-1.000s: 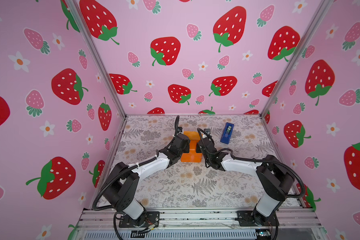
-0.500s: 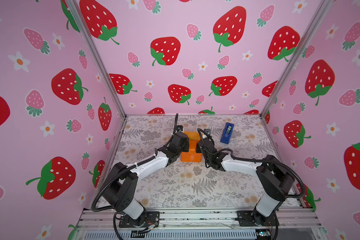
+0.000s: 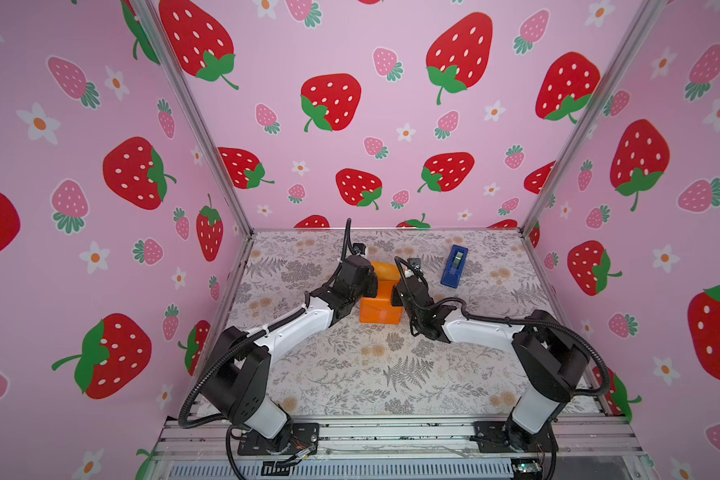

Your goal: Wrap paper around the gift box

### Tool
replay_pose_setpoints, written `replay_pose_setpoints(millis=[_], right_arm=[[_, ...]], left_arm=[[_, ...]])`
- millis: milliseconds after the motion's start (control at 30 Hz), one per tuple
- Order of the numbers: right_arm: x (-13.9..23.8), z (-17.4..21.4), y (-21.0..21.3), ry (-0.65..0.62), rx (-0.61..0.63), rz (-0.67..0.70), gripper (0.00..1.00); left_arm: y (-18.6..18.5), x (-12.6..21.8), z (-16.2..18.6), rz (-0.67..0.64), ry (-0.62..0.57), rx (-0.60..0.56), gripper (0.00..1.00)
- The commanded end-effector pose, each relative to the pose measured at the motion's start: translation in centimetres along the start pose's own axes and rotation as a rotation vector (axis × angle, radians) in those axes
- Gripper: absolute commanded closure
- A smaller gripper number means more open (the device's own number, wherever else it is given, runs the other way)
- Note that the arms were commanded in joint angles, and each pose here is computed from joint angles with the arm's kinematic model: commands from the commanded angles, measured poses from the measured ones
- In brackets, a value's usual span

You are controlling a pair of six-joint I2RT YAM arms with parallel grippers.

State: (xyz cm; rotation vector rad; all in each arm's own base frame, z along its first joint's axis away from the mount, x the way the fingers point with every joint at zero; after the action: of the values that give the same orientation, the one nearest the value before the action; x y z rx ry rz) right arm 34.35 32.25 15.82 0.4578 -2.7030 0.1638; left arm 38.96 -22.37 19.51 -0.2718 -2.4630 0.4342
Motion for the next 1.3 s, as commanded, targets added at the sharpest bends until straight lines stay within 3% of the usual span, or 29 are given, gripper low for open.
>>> replay_pose_setpoints(millis=[0, 67, 167, 233, 300, 433, 533, 700, 933, 1033, 1100, 1167, 1267], right_arm=[[0.2, 2.5, 0.3, 0.076, 0.033, -0.025, 1.0], [0.3, 2.5, 0.3, 0.077, 0.032, -0.026, 1.0], [0.3, 2.4, 0.3, 0.074, 0.03, -0.027, 1.0], [0.3, 2.4, 0.3, 0.076, 0.034, -0.027, 1.0], [0.2, 2.5, 0.3, 0.078, 0.034, -0.027, 1.0], [0.4, 2.1, 0.4, 0.075, 0.034, -0.042, 1.0], [0.6, 1.7, 0.4, 0.07, 0.036, -0.053, 1.0], [0.7, 1.2, 0.4, 0.081, 0.041, -0.078, 1.0], [0.6, 1.2, 0.6, 0.09, 0.028, -0.102, 1.0], [0.6, 1.3, 0.6, 0.091, 0.025, -0.104, 1.0], [0.6, 1.2, 0.7, 0.092, 0.021, -0.106, 0.99], [0.6, 1.2, 0.7, 0.094, 0.006, -0.11, 0.92], [0.8, 1.3, 1.0, 0.087, -0.05, -0.132, 0.72]], left_arm=[[-1.7, 1.5, -3.5, 0.065, -0.074, 0.016, 0.83], [-1.7, 1.4, -3.7, 0.072, -0.073, 0.019, 0.85], [-1.8, 1.4, -4.0, 0.082, -0.069, 0.008, 0.98], [-1.8, 1.6, -4.1, 0.082, -0.072, 0.005, 0.99], [-1.7, 1.9, -4.3, 0.075, -0.076, 0.007, 0.93], [-1.2, 2.7, -4.1, 0.064, -0.069, 0.008, 0.71], [-0.6, 3.0, -2.9, 0.059, -0.042, 0.019, 0.63], [1.3, 2.5, -0.2, 0.02, -0.003, 0.038, 0.54], [2.3, 1.5, 2.9, 0.012, 0.066, 0.058, 0.53], [3.0, 1.5, 3.9, -0.002, 0.076, 0.074, 0.58], [3.3, 1.5, 4.5, -0.002, 0.081, 0.081, 0.68], [3.5, 1.4, 4.9, -0.009, 0.089, 0.085, 0.79], [3.8, 1.4, 5.3, -0.029, 0.09, 0.086, 0.86]])
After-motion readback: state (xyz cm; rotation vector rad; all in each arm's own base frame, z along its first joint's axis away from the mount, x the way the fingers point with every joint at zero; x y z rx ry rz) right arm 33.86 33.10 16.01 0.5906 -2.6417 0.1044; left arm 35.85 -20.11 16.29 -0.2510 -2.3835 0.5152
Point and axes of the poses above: each gripper's point midway between its finger pads, its own x axis back along the fingers, its own y axis along the line the jaws close on, z = x × y, the point moved 2 cm from there along x, back along the fingers, and after that the axes turned 14 degrees about x, right-handed, at the moved point
